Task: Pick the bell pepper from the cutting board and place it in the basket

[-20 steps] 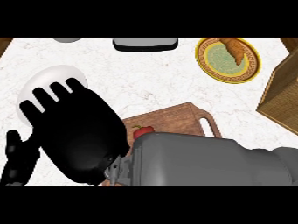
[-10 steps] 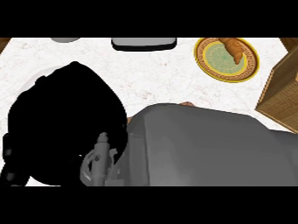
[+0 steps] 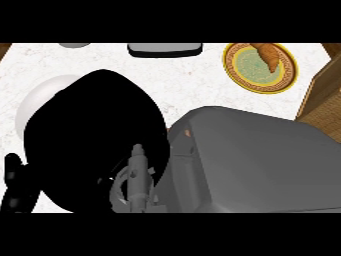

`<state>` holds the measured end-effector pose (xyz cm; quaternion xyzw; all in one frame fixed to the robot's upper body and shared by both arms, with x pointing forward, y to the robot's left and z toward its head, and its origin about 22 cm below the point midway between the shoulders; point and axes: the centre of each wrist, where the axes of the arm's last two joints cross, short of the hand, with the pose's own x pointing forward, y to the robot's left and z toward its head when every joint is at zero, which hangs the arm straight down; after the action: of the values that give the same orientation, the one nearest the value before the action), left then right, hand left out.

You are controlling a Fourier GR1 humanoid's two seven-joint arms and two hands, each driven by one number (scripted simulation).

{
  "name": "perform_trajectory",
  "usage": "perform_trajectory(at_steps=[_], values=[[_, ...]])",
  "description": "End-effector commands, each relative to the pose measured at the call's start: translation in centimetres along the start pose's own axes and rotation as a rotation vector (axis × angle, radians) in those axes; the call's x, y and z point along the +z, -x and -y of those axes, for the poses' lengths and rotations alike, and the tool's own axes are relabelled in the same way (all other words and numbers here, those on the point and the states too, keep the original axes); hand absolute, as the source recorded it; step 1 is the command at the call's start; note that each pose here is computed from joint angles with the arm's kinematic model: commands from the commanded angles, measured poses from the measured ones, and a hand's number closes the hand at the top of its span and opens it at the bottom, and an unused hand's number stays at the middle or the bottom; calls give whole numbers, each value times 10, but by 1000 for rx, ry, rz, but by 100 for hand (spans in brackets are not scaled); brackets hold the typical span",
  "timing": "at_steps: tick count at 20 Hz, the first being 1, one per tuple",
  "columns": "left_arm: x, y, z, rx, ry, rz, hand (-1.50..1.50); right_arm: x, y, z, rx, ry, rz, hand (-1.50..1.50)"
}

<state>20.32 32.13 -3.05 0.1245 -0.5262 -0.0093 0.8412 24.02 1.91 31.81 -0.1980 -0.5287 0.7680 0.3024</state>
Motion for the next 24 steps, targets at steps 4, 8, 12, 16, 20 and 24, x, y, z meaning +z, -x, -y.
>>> perform_trajectory(at_steps=[4, 8, 12, 16, 20, 24], values=[[2, 24, 33, 38, 95, -117, 0, 1, 2, -21, -2, -31, -100, -150], [13, 23, 23, 34, 104, -109, 0, -12, -7, -50, -9, -36, -99, -150], [13, 12, 23, 28, 106, -96, 0, -17, 3, -76, -22, -17, -106, -150], [10, 24, 40, 22, 104, -93, 0, -36, 0, -96, 46, -70, -144, -150], [3, 9, 30, 30, 96, -99, 0, -49, 6, -115, 20, -64, -178, -150], [10, 13, 34, 24, 104, -84, 0, -49, 18, -148, 6, -65, -162, -150]])
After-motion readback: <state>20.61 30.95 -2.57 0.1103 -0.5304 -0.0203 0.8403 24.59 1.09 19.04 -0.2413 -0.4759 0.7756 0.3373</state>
